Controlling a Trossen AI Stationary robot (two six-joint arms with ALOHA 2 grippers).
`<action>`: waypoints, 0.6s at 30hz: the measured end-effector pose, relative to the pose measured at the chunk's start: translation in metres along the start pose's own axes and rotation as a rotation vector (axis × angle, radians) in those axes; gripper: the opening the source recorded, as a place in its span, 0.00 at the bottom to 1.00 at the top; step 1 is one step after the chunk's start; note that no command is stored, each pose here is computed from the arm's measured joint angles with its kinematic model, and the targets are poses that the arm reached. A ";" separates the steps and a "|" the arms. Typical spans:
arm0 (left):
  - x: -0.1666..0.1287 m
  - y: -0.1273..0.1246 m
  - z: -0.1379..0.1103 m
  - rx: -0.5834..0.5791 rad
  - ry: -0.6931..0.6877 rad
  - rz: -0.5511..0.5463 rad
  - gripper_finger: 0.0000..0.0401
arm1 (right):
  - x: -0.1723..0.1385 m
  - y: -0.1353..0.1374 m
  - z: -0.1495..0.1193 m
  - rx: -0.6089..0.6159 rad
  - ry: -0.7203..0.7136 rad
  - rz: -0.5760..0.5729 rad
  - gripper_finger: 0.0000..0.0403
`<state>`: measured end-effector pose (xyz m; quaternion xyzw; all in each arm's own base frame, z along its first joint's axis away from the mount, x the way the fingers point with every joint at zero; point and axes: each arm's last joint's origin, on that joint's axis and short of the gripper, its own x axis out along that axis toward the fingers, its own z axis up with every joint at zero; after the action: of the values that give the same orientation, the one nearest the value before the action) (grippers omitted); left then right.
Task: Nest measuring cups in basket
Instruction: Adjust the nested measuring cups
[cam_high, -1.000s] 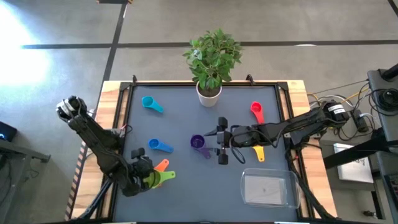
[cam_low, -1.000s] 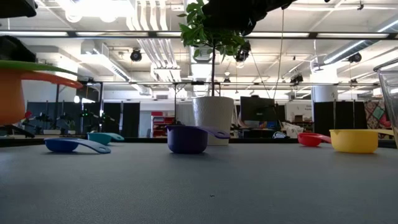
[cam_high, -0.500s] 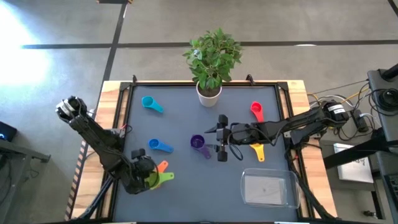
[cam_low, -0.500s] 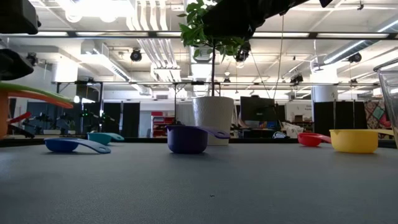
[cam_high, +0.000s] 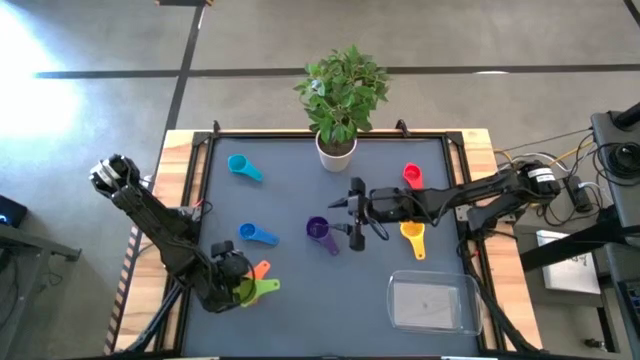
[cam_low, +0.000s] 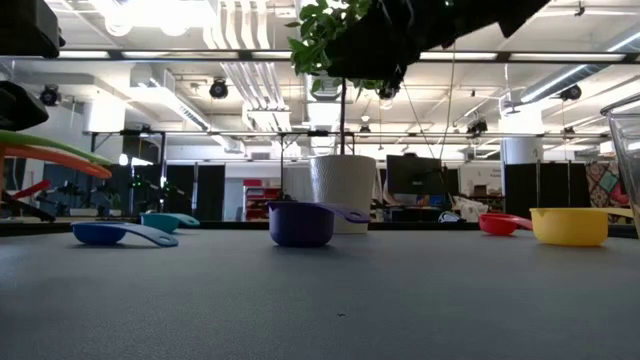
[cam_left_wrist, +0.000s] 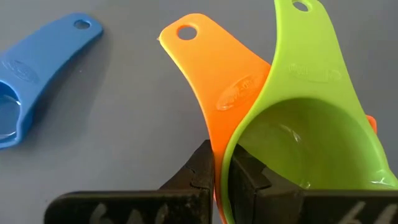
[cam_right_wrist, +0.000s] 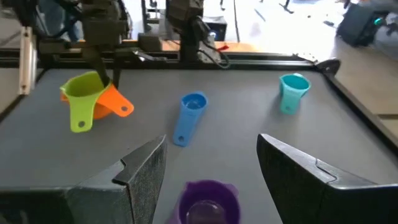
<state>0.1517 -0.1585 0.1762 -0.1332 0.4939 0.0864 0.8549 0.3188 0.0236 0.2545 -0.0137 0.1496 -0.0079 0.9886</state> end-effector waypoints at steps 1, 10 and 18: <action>0.000 0.000 0.000 0.000 -0.001 -0.001 0.02 | 0.000 -0.002 -0.002 0.003 -0.008 0.017 0.59; 0.001 0.001 -0.001 -0.019 0.015 -0.002 0.02 | -0.001 -0.016 -0.017 0.045 -0.051 0.050 0.59; 0.002 0.002 -0.002 -0.021 0.020 0.003 0.02 | -0.001 -0.019 -0.017 0.054 -0.052 0.043 0.59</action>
<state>0.1503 -0.1571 0.1732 -0.1423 0.5017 0.0914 0.8483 0.3130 0.0044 0.2394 0.0158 0.1239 0.0095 0.9921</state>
